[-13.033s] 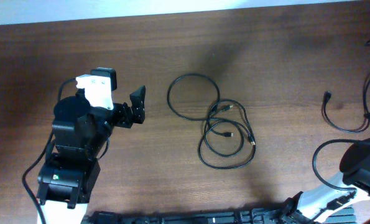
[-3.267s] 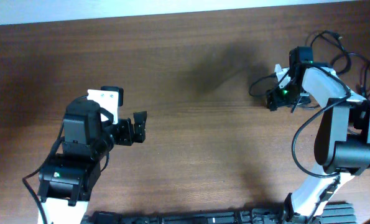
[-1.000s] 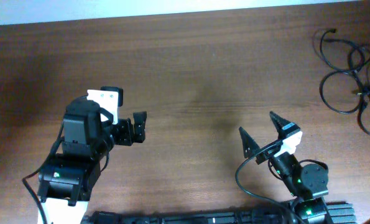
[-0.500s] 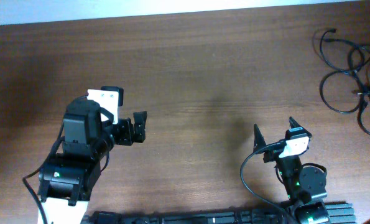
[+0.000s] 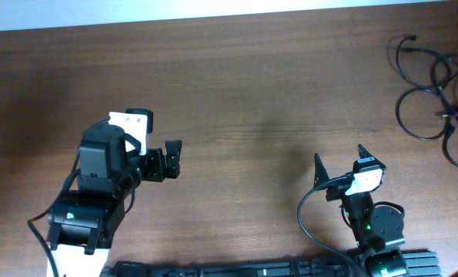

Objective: Untangle cables

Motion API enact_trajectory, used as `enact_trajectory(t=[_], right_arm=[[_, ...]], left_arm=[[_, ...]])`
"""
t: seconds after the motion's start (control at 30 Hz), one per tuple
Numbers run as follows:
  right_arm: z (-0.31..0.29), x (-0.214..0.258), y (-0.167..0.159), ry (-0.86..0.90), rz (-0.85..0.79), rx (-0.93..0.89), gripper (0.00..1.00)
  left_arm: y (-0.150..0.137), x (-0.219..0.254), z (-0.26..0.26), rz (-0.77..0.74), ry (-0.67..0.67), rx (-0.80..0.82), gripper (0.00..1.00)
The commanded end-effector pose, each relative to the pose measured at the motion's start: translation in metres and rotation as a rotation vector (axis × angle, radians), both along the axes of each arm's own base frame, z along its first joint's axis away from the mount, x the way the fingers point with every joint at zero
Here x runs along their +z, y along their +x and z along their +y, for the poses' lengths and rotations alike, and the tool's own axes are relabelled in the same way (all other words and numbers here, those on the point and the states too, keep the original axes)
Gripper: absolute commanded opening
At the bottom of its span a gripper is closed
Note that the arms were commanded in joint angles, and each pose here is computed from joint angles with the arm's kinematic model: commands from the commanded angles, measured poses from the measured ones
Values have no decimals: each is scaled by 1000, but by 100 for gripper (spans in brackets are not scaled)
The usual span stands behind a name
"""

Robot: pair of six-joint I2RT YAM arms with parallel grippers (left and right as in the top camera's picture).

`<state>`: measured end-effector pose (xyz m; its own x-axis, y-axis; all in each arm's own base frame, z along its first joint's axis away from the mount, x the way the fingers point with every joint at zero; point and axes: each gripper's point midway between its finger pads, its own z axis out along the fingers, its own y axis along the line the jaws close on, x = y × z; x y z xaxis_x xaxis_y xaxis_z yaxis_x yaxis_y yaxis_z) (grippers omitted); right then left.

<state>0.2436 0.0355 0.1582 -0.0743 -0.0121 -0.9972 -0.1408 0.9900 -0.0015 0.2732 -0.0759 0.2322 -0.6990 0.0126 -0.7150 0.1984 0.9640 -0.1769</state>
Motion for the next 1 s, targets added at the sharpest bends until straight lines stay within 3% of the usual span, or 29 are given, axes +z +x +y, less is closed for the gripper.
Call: enact_trajectory(t=[0.0,0.13,0.27,0.53,0.8,0.97], right_arm=[[-5,-3,1,-6,4,-29,99],[-5,-3,1,-6,4,-29,99],[-5,-3,1,-6,4,-29,99],[-5,-3,1,-6,4,-29,99],[-5,-3,1,-6,4,-29,99],[-5,-3,1,-6,4,-29,99]], left_arm=[[0,-1,4,-7,27,7,99],[-4,-19,21,-39,85,69,99],[-12,7,22,-426,149,-9,99],[-53,22,42,-767,95,84,99],[-33,-65,38,-714,86,63,99],[-32,-72,31,-724,57,32,99]])
